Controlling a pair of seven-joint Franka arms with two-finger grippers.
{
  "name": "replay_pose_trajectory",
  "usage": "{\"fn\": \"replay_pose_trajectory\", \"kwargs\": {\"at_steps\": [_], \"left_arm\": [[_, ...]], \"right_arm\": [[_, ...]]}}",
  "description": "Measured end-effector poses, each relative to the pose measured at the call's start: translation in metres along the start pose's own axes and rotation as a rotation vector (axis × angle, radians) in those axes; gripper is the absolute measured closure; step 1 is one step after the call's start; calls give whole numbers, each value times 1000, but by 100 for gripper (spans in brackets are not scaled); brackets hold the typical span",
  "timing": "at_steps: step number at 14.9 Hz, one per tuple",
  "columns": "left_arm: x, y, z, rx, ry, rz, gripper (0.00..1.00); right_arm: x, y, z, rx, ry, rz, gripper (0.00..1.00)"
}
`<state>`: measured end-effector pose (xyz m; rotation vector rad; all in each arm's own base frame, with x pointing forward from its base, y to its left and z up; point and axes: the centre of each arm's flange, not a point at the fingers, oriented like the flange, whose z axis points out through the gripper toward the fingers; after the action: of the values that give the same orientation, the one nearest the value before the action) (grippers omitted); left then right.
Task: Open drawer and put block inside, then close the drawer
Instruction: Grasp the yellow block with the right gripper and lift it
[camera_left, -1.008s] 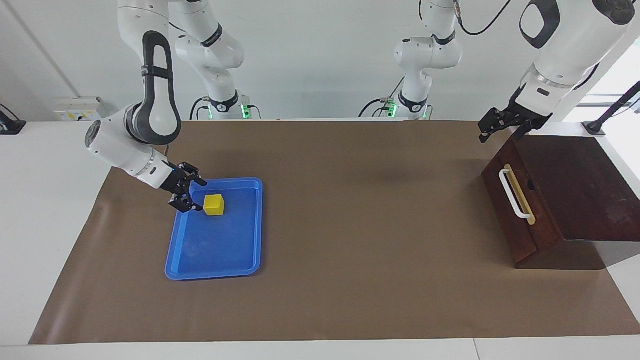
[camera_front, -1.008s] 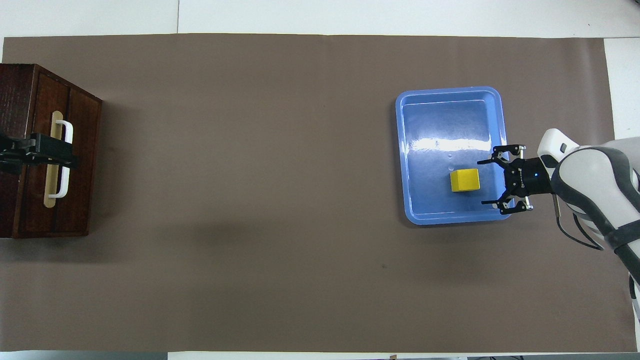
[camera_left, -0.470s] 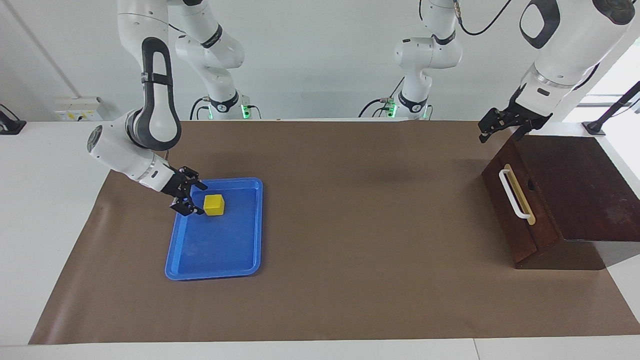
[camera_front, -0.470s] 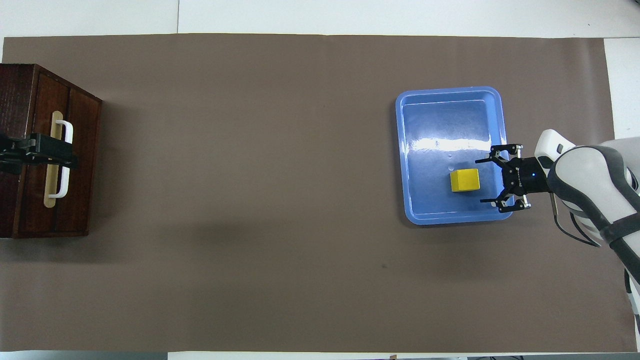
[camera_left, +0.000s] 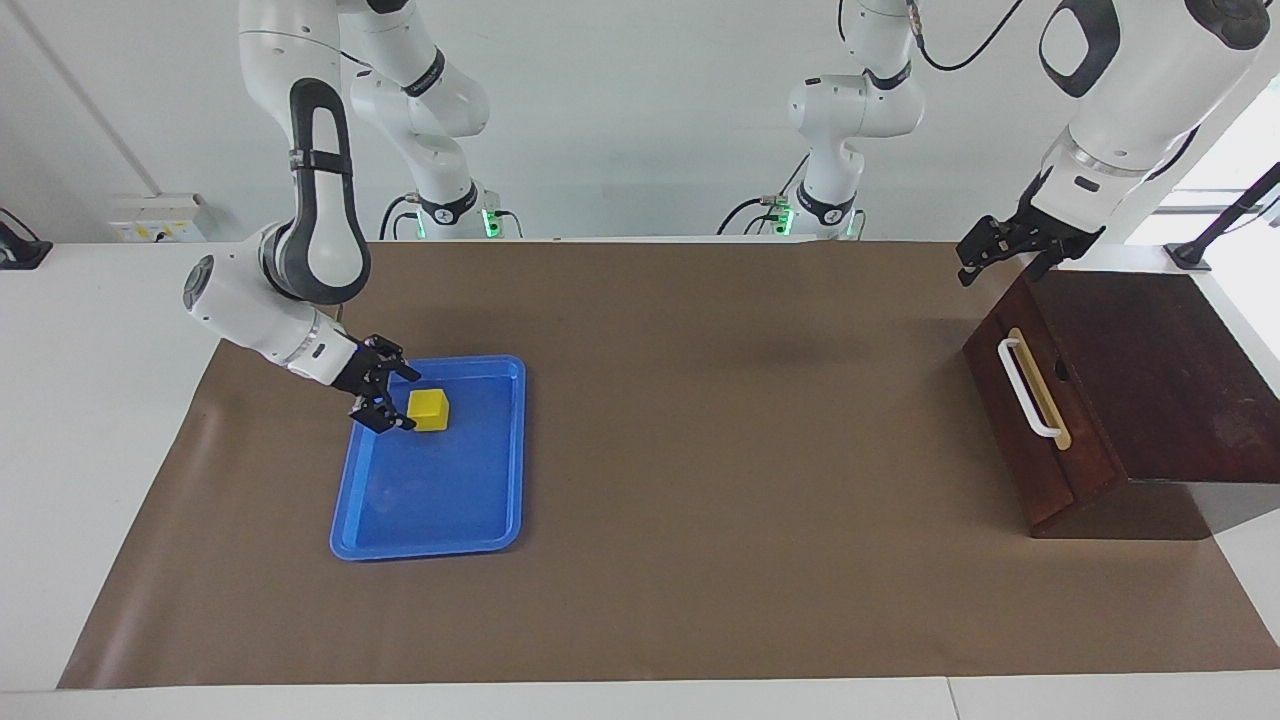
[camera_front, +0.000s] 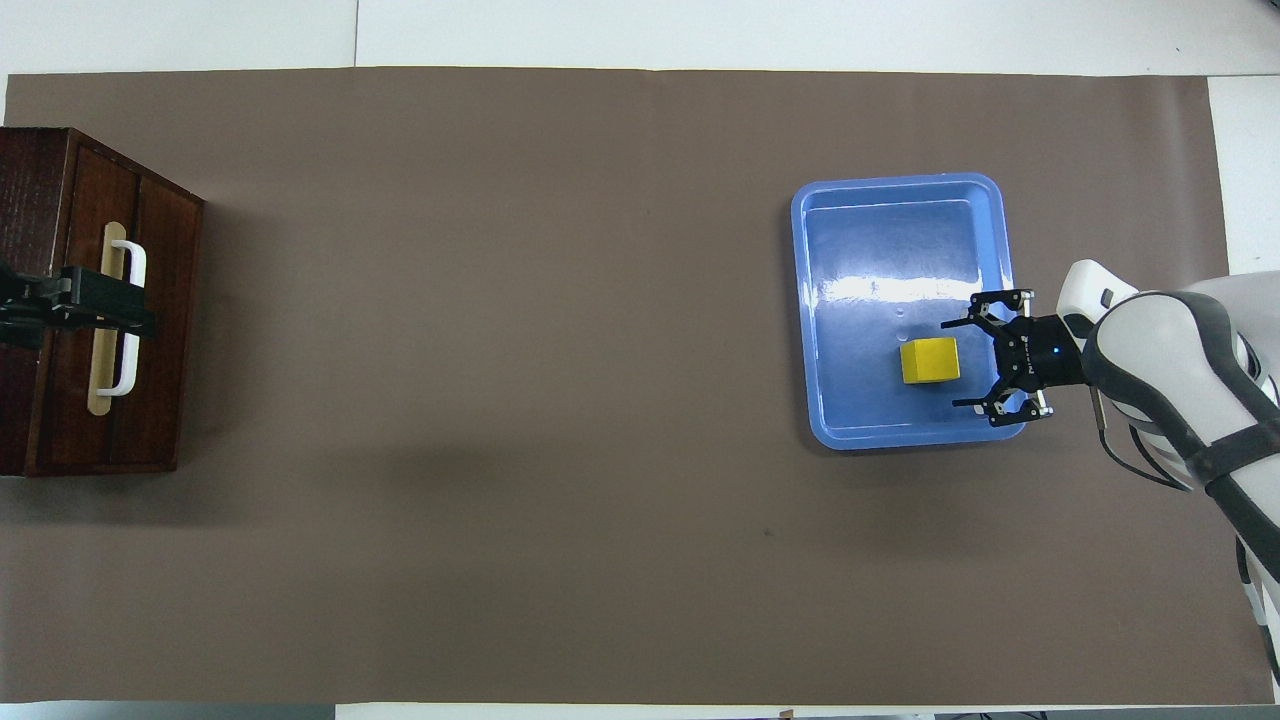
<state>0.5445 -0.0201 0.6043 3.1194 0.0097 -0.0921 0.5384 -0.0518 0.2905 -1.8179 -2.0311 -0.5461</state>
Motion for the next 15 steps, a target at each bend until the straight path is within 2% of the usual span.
{"fn": "replay_pose_trajectory", "kwargs": {"at_steps": [4, 6, 7, 8, 10, 15], "left_arm": [[0, 0, 0, 0, 0, 0, 0], [0, 0, 0, 0, 0, 0, 0], [0, 0, 0, 0, 0, 0, 0], [0, 0, 0, 0, 0, 0, 0], [0, 0, 0, 0, 0, 0, 0], [0, 0, 0, 0, 0, 0, 0]], "right_arm": [[-2, 0, 3, 4, 0, 4, 0], [-2, 0, 3, 4, 0, 4, 4], [-2, 0, 3, 4, 0, 4, 8], [-2, 0, 3, 4, 0, 4, 24], [-2, 0, 3, 4, 1, 4, 44], [-1, 1, 2, 2, 0, 1, 44]]}}
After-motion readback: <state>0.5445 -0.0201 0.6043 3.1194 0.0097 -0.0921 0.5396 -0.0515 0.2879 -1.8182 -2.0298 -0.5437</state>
